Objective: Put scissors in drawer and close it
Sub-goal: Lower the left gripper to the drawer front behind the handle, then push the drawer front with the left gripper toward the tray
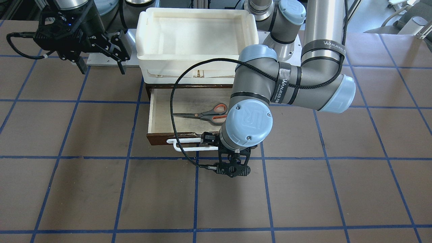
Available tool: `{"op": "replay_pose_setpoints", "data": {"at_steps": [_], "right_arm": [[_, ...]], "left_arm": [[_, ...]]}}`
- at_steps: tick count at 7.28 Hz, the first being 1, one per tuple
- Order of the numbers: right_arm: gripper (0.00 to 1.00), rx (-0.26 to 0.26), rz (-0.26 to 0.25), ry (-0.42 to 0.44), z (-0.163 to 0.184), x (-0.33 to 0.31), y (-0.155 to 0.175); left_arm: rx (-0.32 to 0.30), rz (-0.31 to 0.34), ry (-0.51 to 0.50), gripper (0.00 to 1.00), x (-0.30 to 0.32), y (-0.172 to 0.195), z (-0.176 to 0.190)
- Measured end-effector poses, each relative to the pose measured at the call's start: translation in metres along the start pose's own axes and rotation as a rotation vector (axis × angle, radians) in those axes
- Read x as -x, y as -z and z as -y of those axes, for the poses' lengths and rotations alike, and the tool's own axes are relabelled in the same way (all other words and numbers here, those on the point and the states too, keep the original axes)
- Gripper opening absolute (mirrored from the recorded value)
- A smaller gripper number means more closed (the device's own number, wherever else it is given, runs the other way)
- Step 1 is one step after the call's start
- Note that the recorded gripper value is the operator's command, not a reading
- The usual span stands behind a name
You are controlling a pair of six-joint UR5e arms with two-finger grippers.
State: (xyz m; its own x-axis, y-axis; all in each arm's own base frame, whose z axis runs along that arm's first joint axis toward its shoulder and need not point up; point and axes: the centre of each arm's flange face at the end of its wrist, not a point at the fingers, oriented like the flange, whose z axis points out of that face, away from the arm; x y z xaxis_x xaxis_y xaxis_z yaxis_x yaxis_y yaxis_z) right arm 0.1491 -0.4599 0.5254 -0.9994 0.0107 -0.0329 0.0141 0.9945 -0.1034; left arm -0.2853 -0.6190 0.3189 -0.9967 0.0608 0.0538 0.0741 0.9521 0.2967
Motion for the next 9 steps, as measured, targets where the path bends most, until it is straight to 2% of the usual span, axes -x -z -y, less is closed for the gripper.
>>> {"op": "replay_pose_setpoints", "data": {"at_steps": [3,9], "right_arm": [[1.0,0.0,-0.001,0.0,0.0,0.0,0.0],[1.0,0.0,-0.001,0.0,0.0,0.0,0.0]], "left_arm": [[0.023,0.007,0.0,1.0,0.002,-0.004,-0.01],[0.13,0.023,0.017,1.0,0.007,-0.006,-0.034]]}}
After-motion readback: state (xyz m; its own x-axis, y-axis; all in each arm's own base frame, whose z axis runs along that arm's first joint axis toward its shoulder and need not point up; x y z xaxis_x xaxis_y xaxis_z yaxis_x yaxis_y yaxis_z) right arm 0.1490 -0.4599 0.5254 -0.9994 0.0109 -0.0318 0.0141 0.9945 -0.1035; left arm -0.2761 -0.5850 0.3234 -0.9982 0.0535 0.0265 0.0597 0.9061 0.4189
